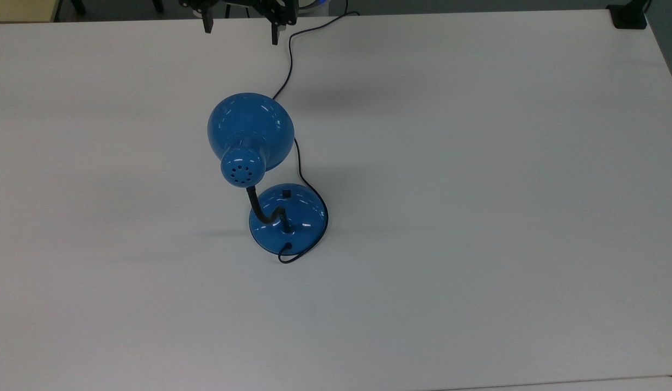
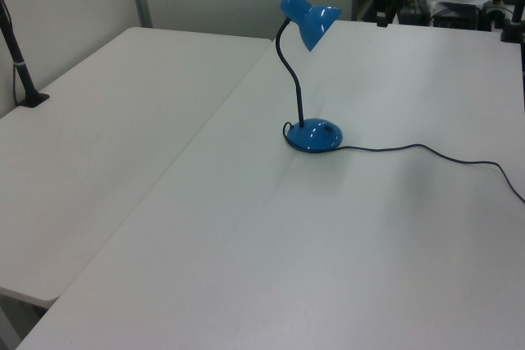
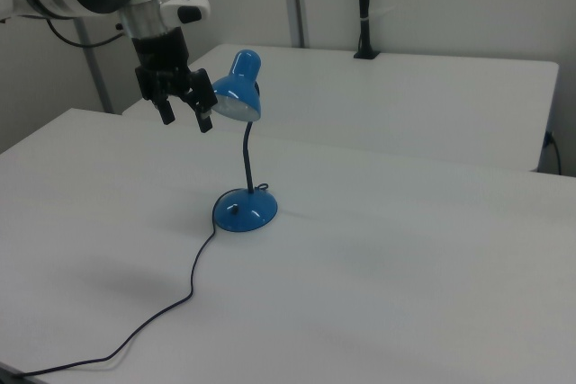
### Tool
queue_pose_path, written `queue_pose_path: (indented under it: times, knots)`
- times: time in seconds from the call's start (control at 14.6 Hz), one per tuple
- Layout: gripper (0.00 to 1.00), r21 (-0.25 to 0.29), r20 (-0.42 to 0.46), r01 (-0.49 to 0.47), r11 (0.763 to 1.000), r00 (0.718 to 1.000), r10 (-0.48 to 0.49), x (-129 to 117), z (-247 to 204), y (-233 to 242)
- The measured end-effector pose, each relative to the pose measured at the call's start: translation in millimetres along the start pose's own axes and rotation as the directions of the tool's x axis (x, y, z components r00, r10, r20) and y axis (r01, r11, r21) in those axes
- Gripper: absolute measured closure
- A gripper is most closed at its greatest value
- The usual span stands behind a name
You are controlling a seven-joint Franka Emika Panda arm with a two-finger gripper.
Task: Turn on the lamp
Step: 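Move the gripper toward the blue lamp's round base, past the shade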
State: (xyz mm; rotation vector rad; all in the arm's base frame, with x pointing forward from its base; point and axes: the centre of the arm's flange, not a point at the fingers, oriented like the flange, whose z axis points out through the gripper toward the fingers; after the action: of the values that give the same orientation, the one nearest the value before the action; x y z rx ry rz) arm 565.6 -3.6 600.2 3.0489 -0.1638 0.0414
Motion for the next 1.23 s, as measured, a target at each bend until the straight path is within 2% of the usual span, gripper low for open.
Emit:
queue_pose_path:
  times: [0.62, 0.68, 0.82, 1.09, 1.16, 1.23]
  knots:
    - [0.03, 0.0, 0.006, 0.022, 1.0, 1.0, -0.022, 0.0, 2.5, -2.9]
    - [0.18, 0.0, 0.009, 0.026, 1.0, 1.0, -0.026, 0.0, 3.6, -3.4]
    - [0.41, 0.0, 0.01, 0.031, 1.0, 0.999, -0.031, 0.2, 4.4, -4.0]
    - [0.83, 0.0, 0.016, 0.036, 0.999, 0.999, -0.036, 0.5, 7.4, -5.1]
    - [0.93, 0.0, 0.02, 0.038, 0.999, 0.999, -0.038, 0.4, 9.4, -5.8]
    - [0.95, 0.0, 0.025, 0.041, 0.999, 0.999, -0.041, 0.0, 11.8, -7.1]
